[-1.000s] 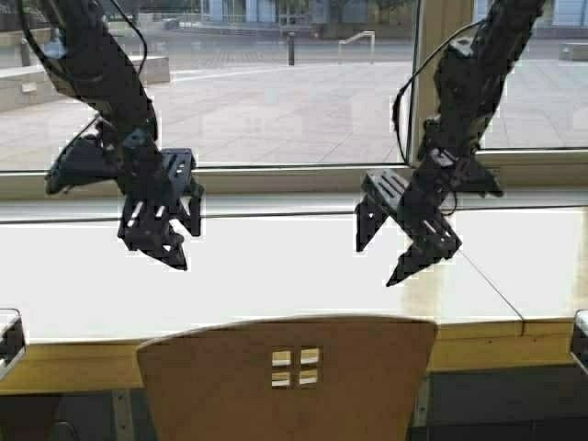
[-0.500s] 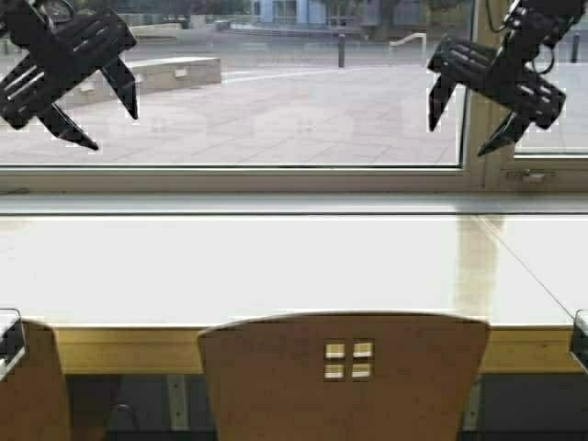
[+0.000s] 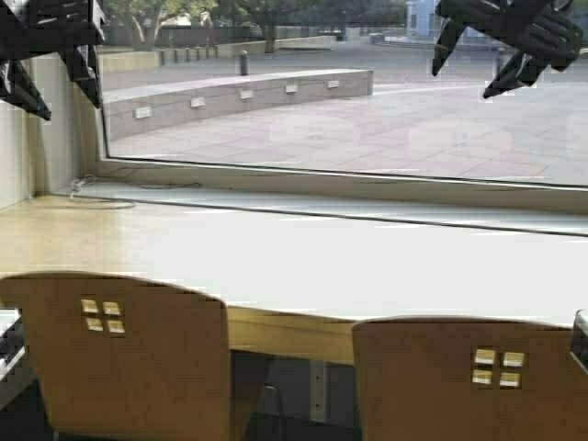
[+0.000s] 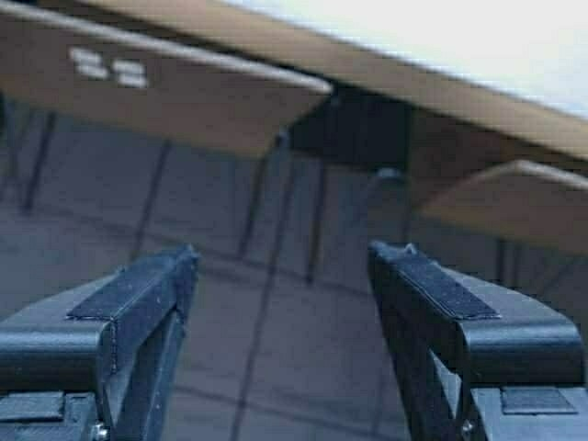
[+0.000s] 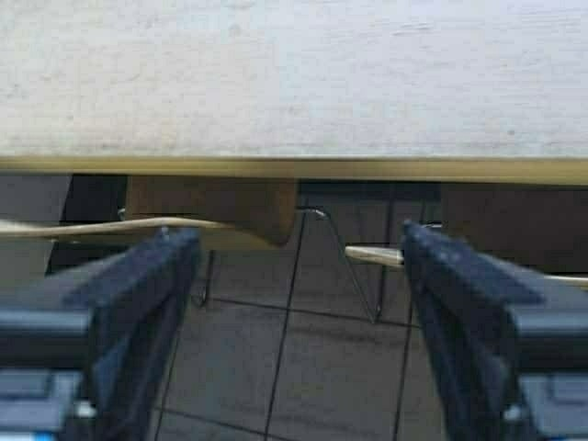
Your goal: Push the chairs under the table
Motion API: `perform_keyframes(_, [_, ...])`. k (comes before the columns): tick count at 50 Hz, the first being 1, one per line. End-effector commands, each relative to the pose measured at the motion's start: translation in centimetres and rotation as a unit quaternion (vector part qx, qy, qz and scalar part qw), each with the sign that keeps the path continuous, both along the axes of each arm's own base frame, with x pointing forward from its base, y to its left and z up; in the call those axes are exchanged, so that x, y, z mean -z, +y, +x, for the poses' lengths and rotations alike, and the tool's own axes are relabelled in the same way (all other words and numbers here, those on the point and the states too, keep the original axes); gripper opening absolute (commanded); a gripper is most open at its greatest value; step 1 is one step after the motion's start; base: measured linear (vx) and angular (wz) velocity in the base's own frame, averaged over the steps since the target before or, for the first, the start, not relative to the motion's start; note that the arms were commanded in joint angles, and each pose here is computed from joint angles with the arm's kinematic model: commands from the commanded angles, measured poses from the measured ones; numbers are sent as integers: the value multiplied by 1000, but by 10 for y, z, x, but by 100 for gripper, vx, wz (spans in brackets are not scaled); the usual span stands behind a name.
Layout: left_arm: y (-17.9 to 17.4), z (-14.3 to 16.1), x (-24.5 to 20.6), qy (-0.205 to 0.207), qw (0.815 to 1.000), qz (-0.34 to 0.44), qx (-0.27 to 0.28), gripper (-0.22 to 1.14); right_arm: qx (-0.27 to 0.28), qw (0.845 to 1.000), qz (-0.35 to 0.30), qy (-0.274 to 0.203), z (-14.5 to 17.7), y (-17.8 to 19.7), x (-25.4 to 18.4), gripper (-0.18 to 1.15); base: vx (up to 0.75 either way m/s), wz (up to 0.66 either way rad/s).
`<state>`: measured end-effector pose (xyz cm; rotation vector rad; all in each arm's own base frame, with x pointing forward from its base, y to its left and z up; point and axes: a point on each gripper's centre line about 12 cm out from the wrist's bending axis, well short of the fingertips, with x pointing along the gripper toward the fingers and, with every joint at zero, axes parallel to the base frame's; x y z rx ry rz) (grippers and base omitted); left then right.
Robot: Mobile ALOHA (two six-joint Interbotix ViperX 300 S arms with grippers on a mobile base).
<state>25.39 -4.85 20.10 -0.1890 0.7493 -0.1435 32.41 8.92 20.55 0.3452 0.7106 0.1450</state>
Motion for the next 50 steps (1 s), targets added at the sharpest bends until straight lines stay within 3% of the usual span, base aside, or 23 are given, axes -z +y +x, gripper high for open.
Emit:
perform_keyframes(1, [1, 1, -9, -19, 1000, -1, -2, 90, 1, 1000, -2, -7, 3, 0, -2, 98, -13, 37])
perform_keyframes(33, [3, 6, -22, -72, 997, -4, -17, 90, -27, 999, -22, -13, 7, 13, 3, 98, -22, 35])
perform_keyframes(50, [2, 5, -27, -71, 997, -20, -23, 89, -31, 999, -31, 3, 11, 15, 15, 98, -33, 32])
